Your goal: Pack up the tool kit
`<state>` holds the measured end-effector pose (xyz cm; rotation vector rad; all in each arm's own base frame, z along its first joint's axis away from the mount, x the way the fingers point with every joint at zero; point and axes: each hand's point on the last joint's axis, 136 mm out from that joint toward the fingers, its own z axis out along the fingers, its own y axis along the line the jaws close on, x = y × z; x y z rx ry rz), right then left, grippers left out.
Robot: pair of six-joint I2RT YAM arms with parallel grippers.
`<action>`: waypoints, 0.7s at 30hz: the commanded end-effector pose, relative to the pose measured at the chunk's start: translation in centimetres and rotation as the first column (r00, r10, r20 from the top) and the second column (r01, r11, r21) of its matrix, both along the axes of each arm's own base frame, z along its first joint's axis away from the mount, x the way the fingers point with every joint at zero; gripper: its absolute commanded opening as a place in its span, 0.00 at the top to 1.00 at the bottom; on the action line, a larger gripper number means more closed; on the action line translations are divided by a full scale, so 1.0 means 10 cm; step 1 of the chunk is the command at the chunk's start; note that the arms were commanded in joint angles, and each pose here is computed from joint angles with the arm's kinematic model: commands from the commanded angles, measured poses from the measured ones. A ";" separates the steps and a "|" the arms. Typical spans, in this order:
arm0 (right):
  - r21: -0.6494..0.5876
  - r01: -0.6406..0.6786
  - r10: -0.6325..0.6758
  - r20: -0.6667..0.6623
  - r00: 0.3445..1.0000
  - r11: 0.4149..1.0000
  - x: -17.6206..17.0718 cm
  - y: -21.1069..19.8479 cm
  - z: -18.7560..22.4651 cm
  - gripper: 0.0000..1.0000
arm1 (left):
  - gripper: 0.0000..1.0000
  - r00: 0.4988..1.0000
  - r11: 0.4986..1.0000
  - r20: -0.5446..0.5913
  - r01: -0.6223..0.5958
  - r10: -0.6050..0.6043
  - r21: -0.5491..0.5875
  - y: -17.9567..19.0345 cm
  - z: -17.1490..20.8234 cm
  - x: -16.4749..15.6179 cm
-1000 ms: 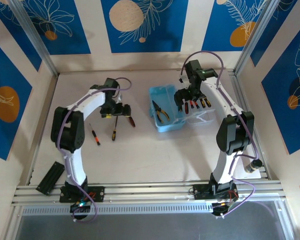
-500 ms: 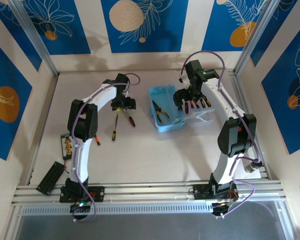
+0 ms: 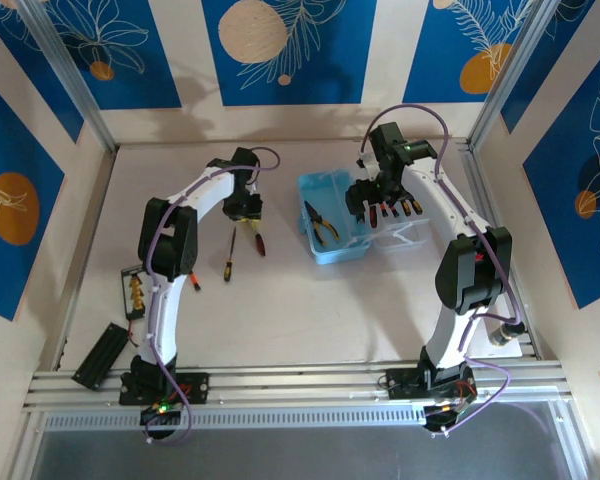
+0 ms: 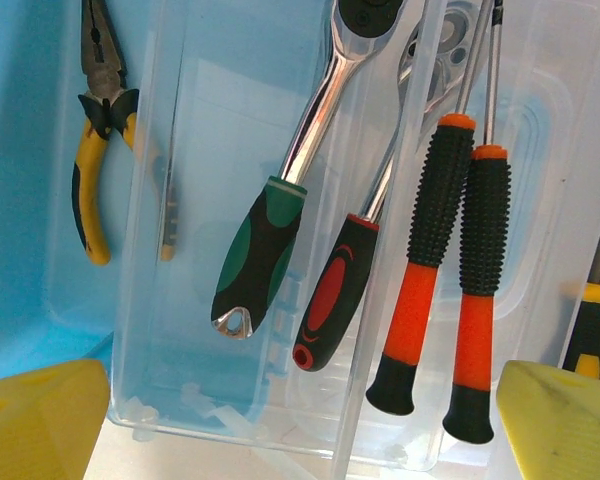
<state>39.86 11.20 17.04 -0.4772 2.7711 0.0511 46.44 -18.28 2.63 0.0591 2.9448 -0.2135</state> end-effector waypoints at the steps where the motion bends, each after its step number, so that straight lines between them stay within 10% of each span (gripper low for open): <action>1: 0.048 0.006 -0.007 0.021 1.000 0.999 -0.05 0.04 0.14 0.01 | 0.80 0.996 1.000 -0.080 0.025 -0.026 -0.010 -0.08 -0.22 -0.16; 9: 0.090 -0.011 0.009 0.017 1.000 0.996 -0.09 0.16 0.17 0.01 | 1.00 0.996 0.998 -0.065 0.054 -0.056 -0.030 -0.06 -0.01 -0.26; 21: 0.201 -0.074 0.068 0.035 0.997 0.977 -0.15 0.56 0.32 0.01 | 1.00 0.991 0.965 0.081 0.126 -0.110 -0.229 -0.33 0.96 -0.29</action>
